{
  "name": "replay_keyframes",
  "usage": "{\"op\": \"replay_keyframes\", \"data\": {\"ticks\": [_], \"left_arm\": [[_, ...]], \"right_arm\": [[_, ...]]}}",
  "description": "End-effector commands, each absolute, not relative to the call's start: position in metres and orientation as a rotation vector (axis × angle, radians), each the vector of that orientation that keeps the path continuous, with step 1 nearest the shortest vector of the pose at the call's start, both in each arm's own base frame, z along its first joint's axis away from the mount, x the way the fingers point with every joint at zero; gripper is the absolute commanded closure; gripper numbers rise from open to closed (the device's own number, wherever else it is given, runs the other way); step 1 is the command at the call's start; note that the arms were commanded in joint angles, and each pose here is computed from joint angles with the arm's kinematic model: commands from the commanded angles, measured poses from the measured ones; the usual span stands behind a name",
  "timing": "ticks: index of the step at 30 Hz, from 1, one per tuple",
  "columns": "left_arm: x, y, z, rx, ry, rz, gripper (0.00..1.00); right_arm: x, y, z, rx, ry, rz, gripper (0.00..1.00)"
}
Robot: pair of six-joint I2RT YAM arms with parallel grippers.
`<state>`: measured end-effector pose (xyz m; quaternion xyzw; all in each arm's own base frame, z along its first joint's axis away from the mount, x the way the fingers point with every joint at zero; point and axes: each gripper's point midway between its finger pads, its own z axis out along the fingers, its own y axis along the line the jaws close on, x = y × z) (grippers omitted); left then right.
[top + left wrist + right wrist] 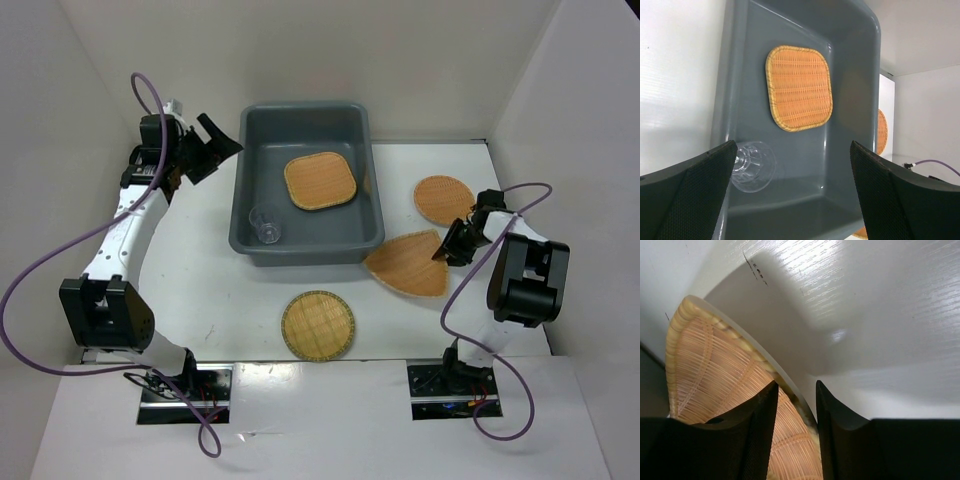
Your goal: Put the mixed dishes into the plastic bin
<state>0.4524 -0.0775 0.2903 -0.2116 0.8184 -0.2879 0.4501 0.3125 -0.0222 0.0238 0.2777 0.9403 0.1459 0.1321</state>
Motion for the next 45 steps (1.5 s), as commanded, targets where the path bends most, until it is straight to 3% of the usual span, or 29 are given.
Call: {"op": "replay_keyframes", "data": {"ticks": [1, 2, 22, 27, 45], "left_arm": [[0.449, -0.067, 0.307, -0.509, 1.968, -0.688, 0.00], [0.448, -0.067, 0.303, -0.513, 1.976, -0.687, 0.00], [0.442, -0.050, 0.307, -0.553, 1.950, -0.644, 0.00], [0.438, -0.049, 0.311, -0.554, 1.938, -0.636, 0.00], [0.437, -0.049, 0.307, -0.548, 1.948, -0.629, 0.00]], "right_arm": [[0.310, -0.024, 0.034, 0.822, 2.703, 0.396, 0.94], [0.310, -0.024, 0.034, 0.822, 2.703, 0.396, 1.00], [0.306, -0.083, 0.075, 1.001, 2.489, 0.080, 1.00], [0.304, -0.082, 0.069, 1.014, 2.505, 0.105, 1.00], [0.349, -0.057, 0.180, 0.755, 2.216, 0.413, 1.00]]}}
